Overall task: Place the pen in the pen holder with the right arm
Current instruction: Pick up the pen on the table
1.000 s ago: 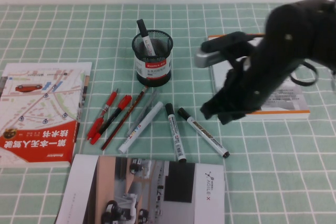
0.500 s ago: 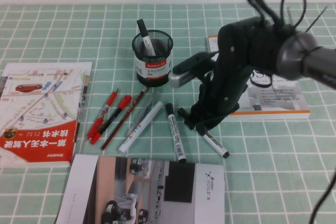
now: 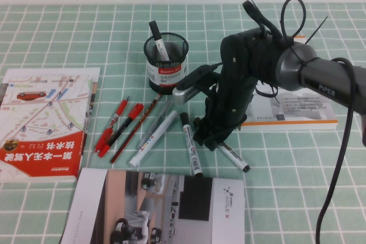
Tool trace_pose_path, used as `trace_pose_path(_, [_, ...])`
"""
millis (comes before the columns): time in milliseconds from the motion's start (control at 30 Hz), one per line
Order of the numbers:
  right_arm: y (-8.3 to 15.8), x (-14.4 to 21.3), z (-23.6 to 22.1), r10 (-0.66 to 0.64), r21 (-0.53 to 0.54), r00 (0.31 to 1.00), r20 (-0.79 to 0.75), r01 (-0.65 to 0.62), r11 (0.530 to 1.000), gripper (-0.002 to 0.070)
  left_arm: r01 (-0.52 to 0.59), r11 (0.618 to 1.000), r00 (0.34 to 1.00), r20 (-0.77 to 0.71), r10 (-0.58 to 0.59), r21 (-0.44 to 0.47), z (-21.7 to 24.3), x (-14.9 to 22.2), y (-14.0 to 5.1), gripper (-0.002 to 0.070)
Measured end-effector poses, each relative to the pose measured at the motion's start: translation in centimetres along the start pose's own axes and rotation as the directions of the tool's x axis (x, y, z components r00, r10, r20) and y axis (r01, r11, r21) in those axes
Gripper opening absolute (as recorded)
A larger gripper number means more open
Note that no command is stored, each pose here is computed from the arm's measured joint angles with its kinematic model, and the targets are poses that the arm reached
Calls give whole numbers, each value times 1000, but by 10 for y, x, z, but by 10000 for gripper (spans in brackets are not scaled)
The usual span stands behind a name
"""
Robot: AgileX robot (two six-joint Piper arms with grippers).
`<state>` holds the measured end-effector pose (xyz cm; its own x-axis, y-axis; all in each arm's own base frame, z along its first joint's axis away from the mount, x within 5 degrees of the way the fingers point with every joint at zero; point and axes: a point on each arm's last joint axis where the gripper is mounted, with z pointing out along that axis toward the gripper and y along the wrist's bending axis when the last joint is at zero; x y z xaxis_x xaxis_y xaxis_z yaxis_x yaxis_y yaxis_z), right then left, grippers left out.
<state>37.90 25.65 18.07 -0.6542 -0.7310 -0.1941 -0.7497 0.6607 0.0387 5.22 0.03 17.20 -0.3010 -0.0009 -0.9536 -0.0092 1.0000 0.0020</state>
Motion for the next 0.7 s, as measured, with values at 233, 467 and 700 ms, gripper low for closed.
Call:
trace_pose_path(233, [-2, 0, 2, -9, 13, 1000, -15, 10, 1000, 232, 0, 1000, 1000, 0, 0, 0, 0, 0, 0, -4])
trace_pose_path(467, [-4, 0, 1, 8, 32, 1000, -25, -7, 999, 114, 0, 1000, 1000, 0, 0, 0, 0, 0, 0, -4])
trace_pose_path(700, [-1, 12, -20, 35, 63, 999, 13, -36, 997, 114, 0, 1000, 1000, 0, 0, 0, 0, 0, 0, -4])
